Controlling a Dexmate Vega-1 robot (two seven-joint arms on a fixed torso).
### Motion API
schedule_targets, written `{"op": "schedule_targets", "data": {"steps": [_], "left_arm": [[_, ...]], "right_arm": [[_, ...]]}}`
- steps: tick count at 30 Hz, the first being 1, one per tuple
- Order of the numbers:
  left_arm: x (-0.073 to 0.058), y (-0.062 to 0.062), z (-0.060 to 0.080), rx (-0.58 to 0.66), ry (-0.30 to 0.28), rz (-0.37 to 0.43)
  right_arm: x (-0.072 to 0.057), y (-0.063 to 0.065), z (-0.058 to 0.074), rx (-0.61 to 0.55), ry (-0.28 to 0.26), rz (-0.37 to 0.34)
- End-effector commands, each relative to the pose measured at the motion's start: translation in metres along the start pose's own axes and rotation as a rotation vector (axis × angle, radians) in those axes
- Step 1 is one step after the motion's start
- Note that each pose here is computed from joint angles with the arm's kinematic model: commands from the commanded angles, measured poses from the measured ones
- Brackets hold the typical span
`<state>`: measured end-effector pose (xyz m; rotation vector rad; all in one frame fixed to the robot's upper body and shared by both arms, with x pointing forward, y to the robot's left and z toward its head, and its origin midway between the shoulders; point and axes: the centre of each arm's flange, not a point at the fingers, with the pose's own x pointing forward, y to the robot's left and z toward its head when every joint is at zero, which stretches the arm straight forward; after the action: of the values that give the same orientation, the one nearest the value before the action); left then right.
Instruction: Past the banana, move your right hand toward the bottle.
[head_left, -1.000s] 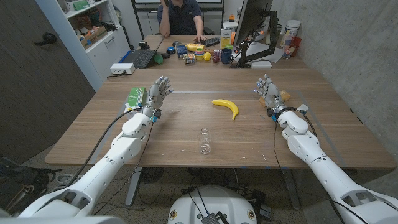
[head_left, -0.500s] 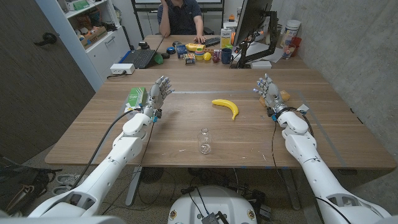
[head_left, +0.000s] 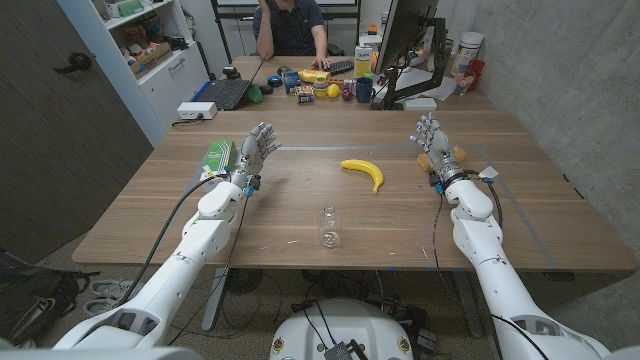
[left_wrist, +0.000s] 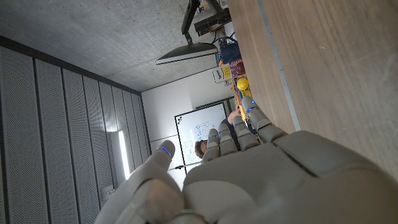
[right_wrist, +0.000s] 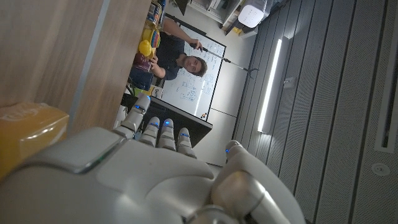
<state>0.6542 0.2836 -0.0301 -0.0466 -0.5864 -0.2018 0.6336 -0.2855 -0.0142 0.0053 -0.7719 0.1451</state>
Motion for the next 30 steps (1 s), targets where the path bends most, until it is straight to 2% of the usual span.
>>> {"op": "schedule_targets", "data": {"steps": [1,12,22,23,27,30], "left_arm": [[0.002,0.000,0.000,0.003,0.003,-0.008],[0.002,0.002,0.001,0.005,0.006,-0.016],[0.002,0.004,0.003,0.010,0.008,-0.021],[0.002,0.004,0.003,0.012,0.008,-0.022],[0.001,0.004,0.004,0.017,0.010,-0.020],[0.001,0.003,0.005,0.019,0.013,-0.023]], "right_arm": [[-0.008,0.014,0.027,-0.086,-0.179,-0.048],[-0.021,0.029,0.052,-0.212,-0.315,-0.110],[-0.030,0.042,0.064,-0.336,-0.423,-0.151],[-0.032,0.044,0.068,-0.364,-0.447,-0.153],[-0.036,0.048,0.074,-0.403,-0.494,-0.132],[-0.038,0.051,0.078,-0.392,-0.530,-0.090]]}}
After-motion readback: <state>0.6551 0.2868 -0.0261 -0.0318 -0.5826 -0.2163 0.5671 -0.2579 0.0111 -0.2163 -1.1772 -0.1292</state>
